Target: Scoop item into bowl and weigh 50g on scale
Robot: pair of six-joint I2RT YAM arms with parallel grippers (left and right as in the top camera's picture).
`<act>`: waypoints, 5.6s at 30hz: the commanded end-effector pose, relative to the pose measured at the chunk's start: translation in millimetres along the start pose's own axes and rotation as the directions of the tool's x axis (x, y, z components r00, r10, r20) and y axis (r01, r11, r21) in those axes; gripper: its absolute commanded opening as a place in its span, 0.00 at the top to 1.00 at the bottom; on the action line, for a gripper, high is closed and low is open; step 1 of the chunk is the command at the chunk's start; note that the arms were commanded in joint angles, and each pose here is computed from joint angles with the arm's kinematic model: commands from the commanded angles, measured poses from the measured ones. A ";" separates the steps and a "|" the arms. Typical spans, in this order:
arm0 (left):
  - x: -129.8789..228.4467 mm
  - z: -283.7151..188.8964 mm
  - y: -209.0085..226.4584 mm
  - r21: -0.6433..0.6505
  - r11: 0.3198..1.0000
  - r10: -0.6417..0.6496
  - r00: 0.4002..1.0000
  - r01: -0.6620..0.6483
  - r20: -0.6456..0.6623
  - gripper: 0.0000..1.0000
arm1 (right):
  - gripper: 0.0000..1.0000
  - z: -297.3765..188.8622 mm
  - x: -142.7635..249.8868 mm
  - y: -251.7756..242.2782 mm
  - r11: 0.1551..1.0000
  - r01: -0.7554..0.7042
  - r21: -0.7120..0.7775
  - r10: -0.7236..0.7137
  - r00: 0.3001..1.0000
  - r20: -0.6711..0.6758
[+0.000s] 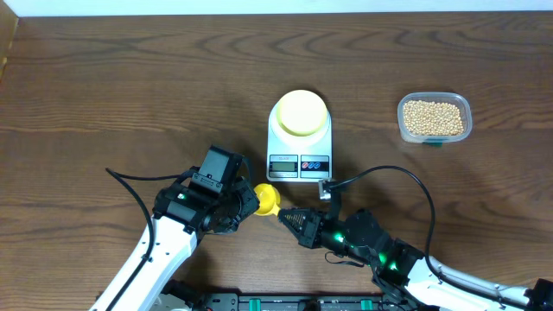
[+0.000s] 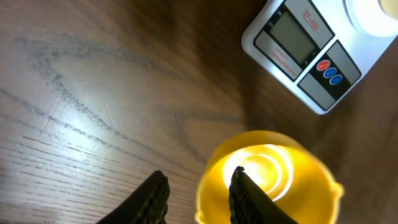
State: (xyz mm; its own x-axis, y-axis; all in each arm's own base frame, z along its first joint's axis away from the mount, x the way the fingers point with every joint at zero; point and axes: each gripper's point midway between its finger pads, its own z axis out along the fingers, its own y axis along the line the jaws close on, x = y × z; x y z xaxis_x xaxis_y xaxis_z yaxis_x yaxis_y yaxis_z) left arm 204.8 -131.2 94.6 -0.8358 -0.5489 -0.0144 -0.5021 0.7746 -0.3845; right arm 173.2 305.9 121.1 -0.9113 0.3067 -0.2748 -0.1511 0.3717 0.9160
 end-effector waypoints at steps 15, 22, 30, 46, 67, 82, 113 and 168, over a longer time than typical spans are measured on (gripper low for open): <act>-3.2 1.8 5.0 -0.025 1.000 -0.001 1.000 0.002 0.022 0.43 | 0.99 -16.1 -2.6 -17.2 0.992 0.123 0.030 -0.119 0.986 -0.119; -6.9 1.6 7.2 -0.038 0.999 -0.001 0.999 0.002 0.044 0.43 | 0.99 -57.6 -13.6 -36.1 0.980 0.124 0.157 -0.110 0.990 -0.093; -7.5 1.6 6.5 -0.036 0.999 0.000 0.999 0.002 0.047 0.42 | 0.99 -105.1 -14.6 1.6 0.951 0.306 0.043 -0.306 0.952 -0.010; -7.0 1.6 6.7 -0.036 0.999 0.000 0.999 0.002 0.044 0.42 | 0.99 -152.9 -54.1 -16.6 0.840 0.332 0.430 -0.396 0.916 0.067; -12.4 -0.9 -51.9 0.161 0.960 0.209 0.970 -0.228 0.127 0.93 | 0.99 -235.9 -109.2 26.0 0.701 0.251 0.668 -0.534 0.805 0.258; 5.8 75.5 -125.9 0.255 0.913 0.280 0.945 -0.317 0.170 0.92 | 0.99 -241.0 -113.8 24.1 0.684 0.234 0.691 -0.547 0.792 0.272; -36.0 130.4 -118.3 0.135 0.944 0.241 0.911 -0.300 0.335 0.93 | 0.99 -246.1 -116.9 19.3 0.633 0.252 0.732 -0.588 0.771 0.243; -13.6 148.4 -106.2 0.130 0.960 0.218 0.951 -0.250 0.219 0.93 | 0.99 -246.1 -116.9 19.3 0.633 0.252 0.732 -0.588 0.772 0.242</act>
State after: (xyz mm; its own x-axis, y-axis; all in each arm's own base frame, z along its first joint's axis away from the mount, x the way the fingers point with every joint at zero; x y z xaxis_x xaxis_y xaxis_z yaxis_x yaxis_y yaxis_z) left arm 316.8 -252.7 17.9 -0.8236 -0.4458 -0.3506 -0.2264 0.8252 -0.5174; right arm 182.2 66.3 235.4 -0.5436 0.2288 -0.8075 -0.0517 0.9512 0.3043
